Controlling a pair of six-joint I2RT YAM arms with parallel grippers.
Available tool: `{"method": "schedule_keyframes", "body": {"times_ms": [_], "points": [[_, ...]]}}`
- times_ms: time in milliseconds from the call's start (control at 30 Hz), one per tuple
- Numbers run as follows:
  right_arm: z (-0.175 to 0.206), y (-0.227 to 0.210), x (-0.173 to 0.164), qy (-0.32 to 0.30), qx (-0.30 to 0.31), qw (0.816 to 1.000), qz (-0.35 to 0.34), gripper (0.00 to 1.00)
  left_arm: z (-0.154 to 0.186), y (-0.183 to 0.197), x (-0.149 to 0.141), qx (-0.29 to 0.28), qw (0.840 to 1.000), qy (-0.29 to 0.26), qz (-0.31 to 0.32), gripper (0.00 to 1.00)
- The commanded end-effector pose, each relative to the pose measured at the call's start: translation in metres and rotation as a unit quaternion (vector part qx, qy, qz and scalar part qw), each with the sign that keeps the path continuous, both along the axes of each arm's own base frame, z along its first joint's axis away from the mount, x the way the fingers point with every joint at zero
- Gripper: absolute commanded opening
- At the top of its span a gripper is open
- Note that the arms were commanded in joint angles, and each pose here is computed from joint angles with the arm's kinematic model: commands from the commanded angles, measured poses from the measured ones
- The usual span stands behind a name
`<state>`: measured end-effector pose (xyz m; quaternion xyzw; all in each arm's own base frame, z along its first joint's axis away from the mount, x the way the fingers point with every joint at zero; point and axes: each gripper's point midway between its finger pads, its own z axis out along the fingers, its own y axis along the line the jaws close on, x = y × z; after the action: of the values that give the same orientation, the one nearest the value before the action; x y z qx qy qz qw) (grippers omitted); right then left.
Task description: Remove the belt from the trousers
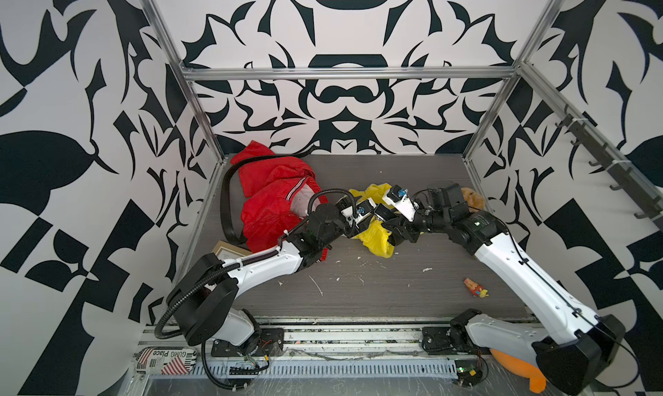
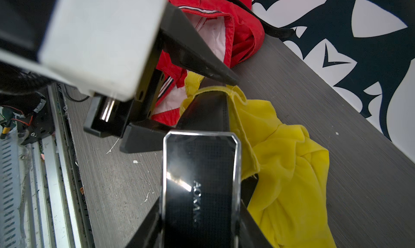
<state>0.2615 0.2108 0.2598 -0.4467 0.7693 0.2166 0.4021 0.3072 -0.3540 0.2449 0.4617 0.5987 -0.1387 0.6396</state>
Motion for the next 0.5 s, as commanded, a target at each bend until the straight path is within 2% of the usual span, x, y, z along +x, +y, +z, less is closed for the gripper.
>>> {"method": "schedule_keyframes", "body": {"times_ms": [0, 267, 333, 467], "points": [[0.038, 0.007, -0.004, -0.043, 0.042, 0.998, 0.025, 0.0, 0.027, -0.002, -0.004, -0.036, 0.999, -0.034, -0.014, 0.64], [0.038, 0.008, -0.002, -0.035, 0.047, 0.998, 0.031, 0.0, 0.028, 0.001, -0.008, -0.041, 0.999, -0.026, -0.014, 0.59], [0.037, 0.01, -0.002, -0.032, 0.05, 0.998, 0.033, 0.0, 0.025, -0.002, -0.003, -0.04, 0.999, -0.027, -0.011, 0.5], [0.034, 0.009, 0.0, -0.027, 0.05, 0.998, 0.03, 0.0, 0.021, -0.013, 0.003, -0.028, 0.999, -0.024, -0.019, 0.24]]}}
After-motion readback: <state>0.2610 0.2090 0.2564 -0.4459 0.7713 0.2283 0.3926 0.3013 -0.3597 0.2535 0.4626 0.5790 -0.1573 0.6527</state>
